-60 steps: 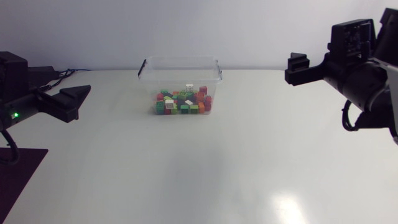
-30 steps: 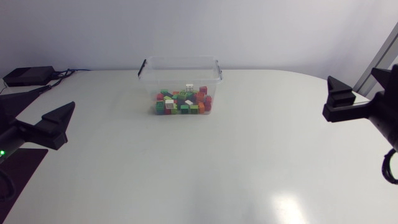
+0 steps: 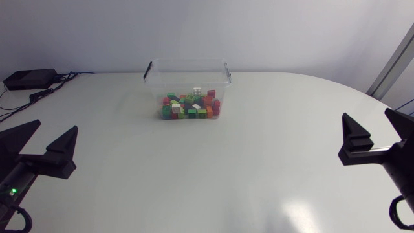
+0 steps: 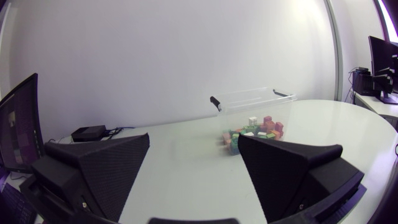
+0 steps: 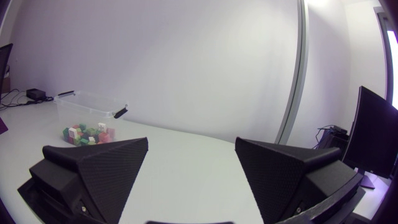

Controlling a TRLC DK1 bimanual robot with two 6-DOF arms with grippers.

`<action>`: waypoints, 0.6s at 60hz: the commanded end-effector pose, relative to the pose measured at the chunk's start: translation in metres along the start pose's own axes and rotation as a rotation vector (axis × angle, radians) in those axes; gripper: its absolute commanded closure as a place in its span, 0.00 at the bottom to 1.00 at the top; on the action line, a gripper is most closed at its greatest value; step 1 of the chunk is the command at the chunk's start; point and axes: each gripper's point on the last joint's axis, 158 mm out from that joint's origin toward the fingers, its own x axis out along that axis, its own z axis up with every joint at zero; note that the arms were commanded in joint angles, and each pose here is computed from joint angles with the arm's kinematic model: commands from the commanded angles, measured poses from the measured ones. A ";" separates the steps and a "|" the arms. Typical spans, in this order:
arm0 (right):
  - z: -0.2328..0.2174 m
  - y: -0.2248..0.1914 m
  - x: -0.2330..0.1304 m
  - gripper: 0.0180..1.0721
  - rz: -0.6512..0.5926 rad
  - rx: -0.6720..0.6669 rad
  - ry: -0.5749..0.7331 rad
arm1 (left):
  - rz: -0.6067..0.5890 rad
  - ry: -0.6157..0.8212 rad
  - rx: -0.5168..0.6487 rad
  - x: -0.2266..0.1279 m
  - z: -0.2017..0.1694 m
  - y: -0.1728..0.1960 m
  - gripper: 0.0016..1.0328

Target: Place the duplo bricks in the container

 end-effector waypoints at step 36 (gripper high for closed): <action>-0.075 0.013 -0.009 0.04 0.053 0.177 0.022 | 0.043 -0.025 -0.149 -0.005 -0.050 -0.005 0.04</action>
